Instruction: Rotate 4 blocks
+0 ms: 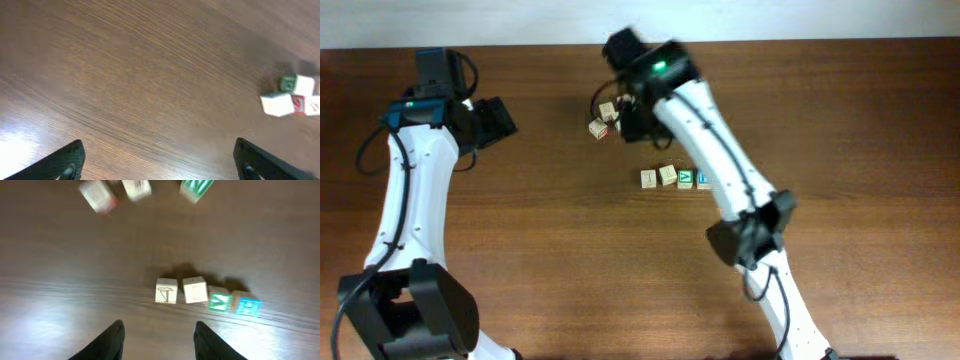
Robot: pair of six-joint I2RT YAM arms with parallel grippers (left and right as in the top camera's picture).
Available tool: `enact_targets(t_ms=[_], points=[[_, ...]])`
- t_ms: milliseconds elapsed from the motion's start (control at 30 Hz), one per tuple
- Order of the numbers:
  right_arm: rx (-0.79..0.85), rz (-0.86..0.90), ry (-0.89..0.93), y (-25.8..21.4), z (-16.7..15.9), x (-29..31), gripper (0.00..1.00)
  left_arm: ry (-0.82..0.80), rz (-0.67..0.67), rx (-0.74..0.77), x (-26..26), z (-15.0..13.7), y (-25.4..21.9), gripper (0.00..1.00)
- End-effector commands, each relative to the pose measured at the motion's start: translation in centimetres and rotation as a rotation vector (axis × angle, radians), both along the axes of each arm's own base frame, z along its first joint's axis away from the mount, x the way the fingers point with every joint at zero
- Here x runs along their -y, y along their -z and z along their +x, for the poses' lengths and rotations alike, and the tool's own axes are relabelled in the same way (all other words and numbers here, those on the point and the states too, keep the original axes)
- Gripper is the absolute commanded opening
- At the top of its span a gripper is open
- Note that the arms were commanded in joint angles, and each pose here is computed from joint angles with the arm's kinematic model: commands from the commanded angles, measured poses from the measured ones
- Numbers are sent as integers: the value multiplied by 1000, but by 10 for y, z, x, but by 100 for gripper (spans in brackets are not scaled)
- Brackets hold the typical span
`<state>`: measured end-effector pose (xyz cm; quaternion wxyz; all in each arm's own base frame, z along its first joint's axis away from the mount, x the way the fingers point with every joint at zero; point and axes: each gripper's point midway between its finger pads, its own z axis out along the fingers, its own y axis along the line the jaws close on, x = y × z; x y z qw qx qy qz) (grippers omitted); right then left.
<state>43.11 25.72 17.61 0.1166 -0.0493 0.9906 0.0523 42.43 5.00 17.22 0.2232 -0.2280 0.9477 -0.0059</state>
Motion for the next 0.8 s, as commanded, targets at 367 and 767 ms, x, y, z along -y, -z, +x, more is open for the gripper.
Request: enact_targets(t_ms=[367, 767], points=[[-404, -48, 149, 114, -47, 151, 40, 197, -53, -16, 96, -10, -10, 89], [-320, -3, 38, 157, -43, 107, 35, 209, -56, -17, 104, -11, -10, 91]])
